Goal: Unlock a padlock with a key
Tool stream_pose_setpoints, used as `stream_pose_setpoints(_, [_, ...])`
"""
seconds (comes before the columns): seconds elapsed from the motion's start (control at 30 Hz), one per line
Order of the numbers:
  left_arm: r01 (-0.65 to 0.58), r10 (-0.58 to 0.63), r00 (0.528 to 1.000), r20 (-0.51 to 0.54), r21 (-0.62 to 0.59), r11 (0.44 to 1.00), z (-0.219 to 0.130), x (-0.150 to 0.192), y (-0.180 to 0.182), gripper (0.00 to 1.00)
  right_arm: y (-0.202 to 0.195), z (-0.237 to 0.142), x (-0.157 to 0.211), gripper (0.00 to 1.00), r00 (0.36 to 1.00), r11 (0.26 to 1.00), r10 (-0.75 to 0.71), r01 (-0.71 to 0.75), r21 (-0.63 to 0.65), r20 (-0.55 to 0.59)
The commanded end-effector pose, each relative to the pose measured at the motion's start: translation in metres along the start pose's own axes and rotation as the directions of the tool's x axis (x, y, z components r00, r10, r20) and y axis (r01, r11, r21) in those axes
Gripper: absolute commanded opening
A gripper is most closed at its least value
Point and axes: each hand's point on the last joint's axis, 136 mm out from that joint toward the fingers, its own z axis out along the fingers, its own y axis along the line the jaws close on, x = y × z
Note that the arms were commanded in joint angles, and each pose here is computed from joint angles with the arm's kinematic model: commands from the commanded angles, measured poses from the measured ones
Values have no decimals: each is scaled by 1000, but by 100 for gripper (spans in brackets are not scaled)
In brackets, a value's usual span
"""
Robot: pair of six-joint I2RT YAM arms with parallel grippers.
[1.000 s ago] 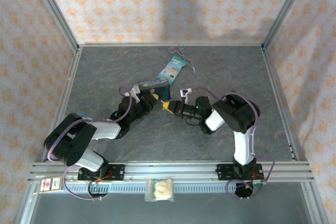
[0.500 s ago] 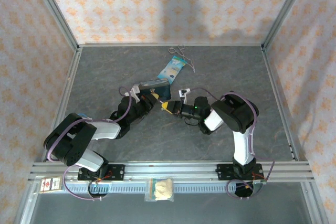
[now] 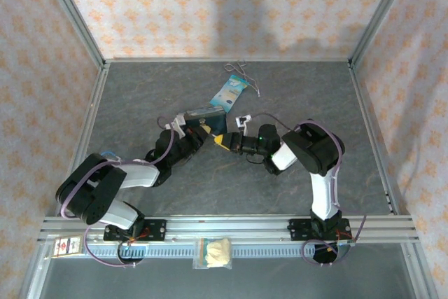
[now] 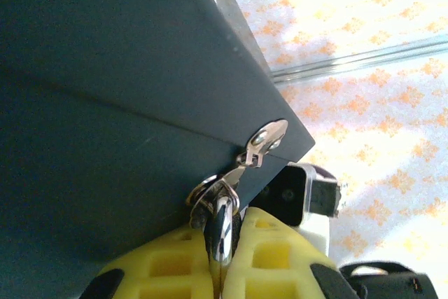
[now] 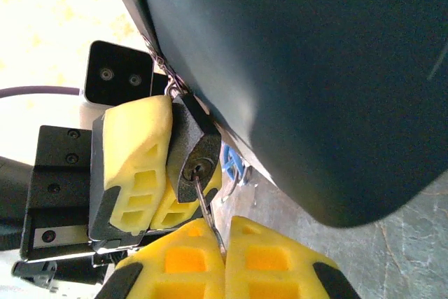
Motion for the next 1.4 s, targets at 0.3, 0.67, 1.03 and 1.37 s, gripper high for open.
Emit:
stream_pose_setpoints(0.3, [-137, 172, 979, -112, 265, 955, -16, 23, -58, 0, 18, 4, -20, 0, 997, 998, -45, 42, -40, -66])
stream_pose_setpoints(0.67, [-91, 135, 983, -124, 308, 947, -13, 32, -56, 0, 35, 3, -37, 0, 995, 990, 90, -85, -109, 42])
stream_pose_setpoints(1.03, [-70, 111, 985, -130, 281, 957, -8, 40, -53, 0, 28, 11, -35, 0, 980, 982, 173, -164, -91, 96])
stream_pose_setpoints(1.37, [-116, 146, 982, -119, 231, 966, -4, 43, -54, 0, 29, 22, -46, 0, 987, 998, 51, -58, 40, 152])
